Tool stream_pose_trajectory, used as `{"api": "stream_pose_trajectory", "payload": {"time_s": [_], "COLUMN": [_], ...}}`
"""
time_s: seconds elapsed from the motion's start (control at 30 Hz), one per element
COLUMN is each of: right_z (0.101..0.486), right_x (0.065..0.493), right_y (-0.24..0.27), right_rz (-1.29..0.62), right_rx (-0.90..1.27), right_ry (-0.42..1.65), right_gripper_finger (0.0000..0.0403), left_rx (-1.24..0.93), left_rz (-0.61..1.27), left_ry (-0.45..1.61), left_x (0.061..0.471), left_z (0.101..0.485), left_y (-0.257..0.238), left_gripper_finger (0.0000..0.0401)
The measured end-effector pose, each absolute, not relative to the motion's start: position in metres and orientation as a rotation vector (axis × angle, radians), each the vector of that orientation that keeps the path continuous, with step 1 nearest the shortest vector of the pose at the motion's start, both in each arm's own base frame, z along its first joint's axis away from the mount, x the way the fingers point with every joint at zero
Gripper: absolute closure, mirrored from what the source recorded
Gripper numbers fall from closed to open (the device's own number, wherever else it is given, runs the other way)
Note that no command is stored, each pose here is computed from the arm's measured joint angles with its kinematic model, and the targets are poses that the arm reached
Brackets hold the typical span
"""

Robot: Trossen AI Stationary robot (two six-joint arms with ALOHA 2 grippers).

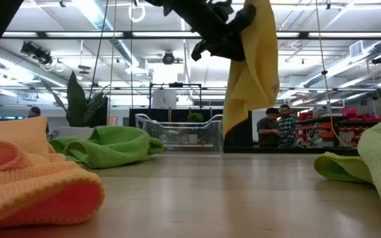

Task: Fold microfiber towels
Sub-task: Fold the yellow towel

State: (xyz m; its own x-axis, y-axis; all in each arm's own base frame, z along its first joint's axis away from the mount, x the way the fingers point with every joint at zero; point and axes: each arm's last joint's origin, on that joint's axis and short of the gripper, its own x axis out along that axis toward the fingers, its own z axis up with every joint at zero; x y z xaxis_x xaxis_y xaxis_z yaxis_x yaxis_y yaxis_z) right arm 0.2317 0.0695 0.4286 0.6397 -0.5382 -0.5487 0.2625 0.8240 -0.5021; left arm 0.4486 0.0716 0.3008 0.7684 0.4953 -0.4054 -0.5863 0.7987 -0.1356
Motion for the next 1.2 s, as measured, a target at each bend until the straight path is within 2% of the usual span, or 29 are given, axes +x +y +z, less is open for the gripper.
{"api": "stream_pose_trajectory", "payload": {"time_s": [0.3, 0.67, 0.87, 1.2], "right_z": [0.437, 0.444, 0.448, 0.460], "right_x": [0.235, 0.241, 0.247, 0.239], "right_y": [0.044, 0.021, 0.016, 0.018], "right_rz": [-0.463, -0.437, -0.378, -0.320], "right_rx": [-0.319, -0.236, -0.183, -0.175], "right_ry": [0.735, 0.699, 0.643, 0.628], "right_gripper_finger": [0.0403, 0.0403, 0.0403, 0.0403], "left_rx": [-0.192, -0.197, -0.274, -0.307], "left_rz": [0.647, 0.735, 0.763, 0.776], "left_ry": [0.422, 0.396, 0.329, 0.350], "left_x": [0.428, 0.417, 0.416, 0.425], "left_z": [0.322, 0.316, 0.314, 0.286], "left_y": [0.020, -0.054, -0.075, -0.090], "left_gripper_finger": [0.0352, 0.0335, 0.0342, 0.0355]}}
